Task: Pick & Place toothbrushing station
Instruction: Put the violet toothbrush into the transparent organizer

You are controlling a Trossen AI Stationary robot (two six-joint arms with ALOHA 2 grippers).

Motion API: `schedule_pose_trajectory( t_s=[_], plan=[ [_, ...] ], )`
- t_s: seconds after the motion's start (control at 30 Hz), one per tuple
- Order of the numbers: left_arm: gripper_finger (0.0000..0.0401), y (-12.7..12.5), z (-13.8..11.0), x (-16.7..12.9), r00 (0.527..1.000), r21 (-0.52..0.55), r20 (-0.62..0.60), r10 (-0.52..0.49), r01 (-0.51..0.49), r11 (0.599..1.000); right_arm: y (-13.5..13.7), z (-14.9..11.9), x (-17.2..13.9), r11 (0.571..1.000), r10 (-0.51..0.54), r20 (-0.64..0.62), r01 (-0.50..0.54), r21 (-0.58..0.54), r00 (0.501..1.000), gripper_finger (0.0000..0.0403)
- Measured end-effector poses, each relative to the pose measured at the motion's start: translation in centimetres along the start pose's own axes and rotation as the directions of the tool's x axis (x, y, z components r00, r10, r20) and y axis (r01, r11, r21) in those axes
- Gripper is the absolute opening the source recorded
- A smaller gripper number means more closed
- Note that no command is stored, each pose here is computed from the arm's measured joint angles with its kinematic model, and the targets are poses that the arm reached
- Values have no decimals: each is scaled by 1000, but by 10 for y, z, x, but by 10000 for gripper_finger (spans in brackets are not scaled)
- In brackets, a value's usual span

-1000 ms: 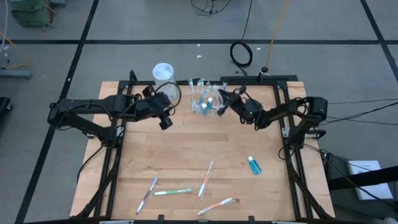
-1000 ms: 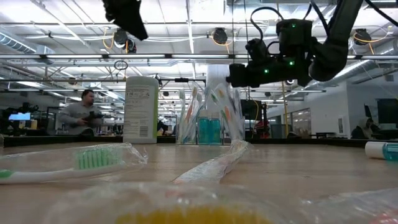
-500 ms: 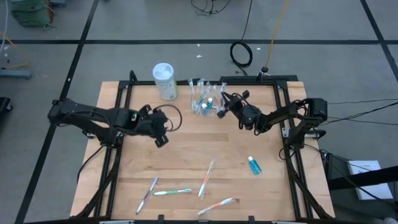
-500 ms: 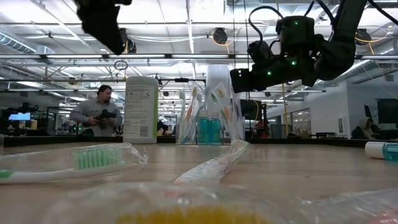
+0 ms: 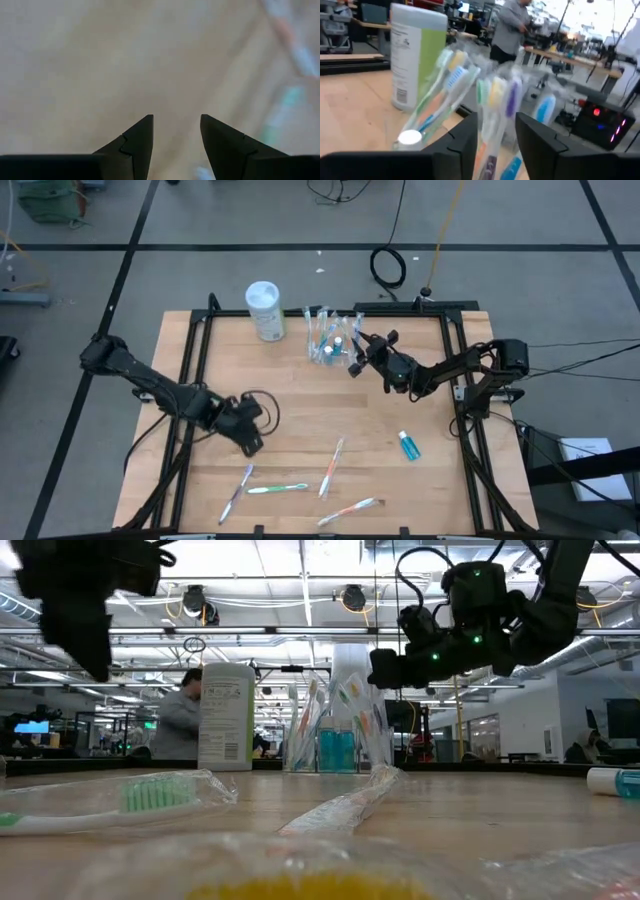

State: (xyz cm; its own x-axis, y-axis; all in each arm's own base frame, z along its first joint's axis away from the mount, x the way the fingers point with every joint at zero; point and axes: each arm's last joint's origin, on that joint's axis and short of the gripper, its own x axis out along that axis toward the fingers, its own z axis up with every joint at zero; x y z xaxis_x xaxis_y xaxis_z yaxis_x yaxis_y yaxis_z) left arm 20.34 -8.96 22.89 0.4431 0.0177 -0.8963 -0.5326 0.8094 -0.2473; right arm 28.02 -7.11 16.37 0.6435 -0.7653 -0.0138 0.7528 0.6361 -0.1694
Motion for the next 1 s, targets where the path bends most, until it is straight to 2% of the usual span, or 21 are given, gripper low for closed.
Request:
schedule_pose_trajectory(
  t_s=[0.13, 0.2, 0.33, 0.43, 0.77, 1.0],
  plan=[
    [170, -15, -23, 17, 984, -67, -23, -175, 173, 983, 5, 7, -8, 996, -55, 8, 55, -72, 998, 149],
    [170, -21, -36, 26, 980, -61, -56, -192, 189, 980, 7, 11, -14, 990, -87, 12, 88, -107, 996, 156],
    [170, -27, -57, 39, 984, -62, -127, -125, 118, 991, 12, 17, -25, 978, -99, 20, 101, -185, 995, 167],
    [170, -27, -69, 48, 984, -114, -167, -61, 42, 993, 14, 21, -33, 976, -72, 31, 77, -204, 997, 171],
    [170, -28, -80, 70, 964, -276, -266, 7, -83, 957, 15, 17, -45, 976, -35, 29, 41, -215, 999, 171],
    [170, -28, -76, 77, 952, -220, -306, 12, -83, 972, 13, 12, -47, 973, -33, 19, 37, -226, 999, 171]
  ],
)
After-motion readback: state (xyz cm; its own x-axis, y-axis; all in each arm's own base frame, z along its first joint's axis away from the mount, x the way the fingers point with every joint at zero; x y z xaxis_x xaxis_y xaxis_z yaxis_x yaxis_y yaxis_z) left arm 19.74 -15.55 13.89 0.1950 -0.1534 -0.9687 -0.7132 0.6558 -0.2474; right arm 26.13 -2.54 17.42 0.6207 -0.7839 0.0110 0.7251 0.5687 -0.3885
